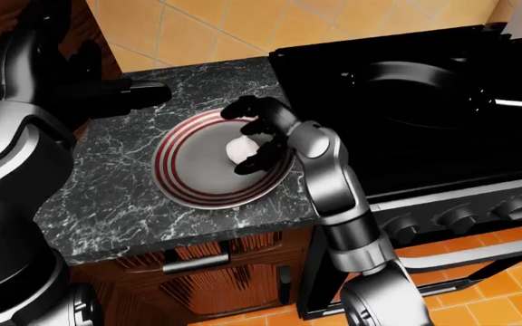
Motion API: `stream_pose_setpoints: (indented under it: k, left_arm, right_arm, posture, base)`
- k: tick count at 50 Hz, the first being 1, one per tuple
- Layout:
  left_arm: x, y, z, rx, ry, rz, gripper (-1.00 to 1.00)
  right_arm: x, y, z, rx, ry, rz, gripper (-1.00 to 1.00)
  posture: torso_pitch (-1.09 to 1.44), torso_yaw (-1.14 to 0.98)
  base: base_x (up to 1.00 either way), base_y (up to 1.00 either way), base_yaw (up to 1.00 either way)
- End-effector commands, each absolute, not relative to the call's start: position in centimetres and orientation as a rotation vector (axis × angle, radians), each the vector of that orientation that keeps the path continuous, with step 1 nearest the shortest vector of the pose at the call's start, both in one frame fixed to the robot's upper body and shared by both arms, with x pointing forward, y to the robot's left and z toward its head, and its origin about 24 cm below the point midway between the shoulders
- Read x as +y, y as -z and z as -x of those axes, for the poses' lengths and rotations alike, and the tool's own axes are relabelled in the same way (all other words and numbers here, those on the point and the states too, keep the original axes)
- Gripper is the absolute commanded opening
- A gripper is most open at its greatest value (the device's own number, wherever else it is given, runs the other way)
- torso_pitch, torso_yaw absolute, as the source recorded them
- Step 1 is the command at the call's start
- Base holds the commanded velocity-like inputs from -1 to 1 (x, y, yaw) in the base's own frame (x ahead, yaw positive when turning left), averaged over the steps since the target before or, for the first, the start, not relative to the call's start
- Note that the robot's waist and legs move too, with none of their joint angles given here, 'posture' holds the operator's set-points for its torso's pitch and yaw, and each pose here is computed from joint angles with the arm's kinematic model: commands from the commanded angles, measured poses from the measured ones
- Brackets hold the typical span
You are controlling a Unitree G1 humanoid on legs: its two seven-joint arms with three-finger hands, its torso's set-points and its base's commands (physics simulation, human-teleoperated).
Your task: Pick the garlic from the plate and place it in the pan.
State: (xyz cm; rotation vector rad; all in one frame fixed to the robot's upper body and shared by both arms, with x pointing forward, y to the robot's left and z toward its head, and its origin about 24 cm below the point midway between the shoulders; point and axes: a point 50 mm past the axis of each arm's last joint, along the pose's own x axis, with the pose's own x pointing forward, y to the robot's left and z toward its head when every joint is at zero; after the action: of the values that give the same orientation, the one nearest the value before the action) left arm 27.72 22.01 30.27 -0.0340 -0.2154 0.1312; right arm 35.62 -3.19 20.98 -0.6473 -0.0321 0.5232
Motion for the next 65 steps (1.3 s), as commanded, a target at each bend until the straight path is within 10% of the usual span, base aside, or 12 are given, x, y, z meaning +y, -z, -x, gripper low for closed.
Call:
stream_pose_setpoints:
  k: [1, 65]
  left_arm:
    - [22.1, -31.7, -27.1, -0.297, -0.14, 0.036, 1.0]
    - [22.1, -31.8, -27.1, -0.302, -0.139, 0.036, 1.0]
  right_arm:
    - [-2.8, -23.1, -35.2, -0.128, -0.511, 0.657, 0.31]
    - [-1.9, -22.0, -35.3, -0.185, -0.491, 0.722, -0.15]
  posture:
    - [0.0, 0.0]
    - [0.0, 0.0]
  base:
    - [0.0, 0.0, 0.0]
    - [0.0, 0.0, 0.0]
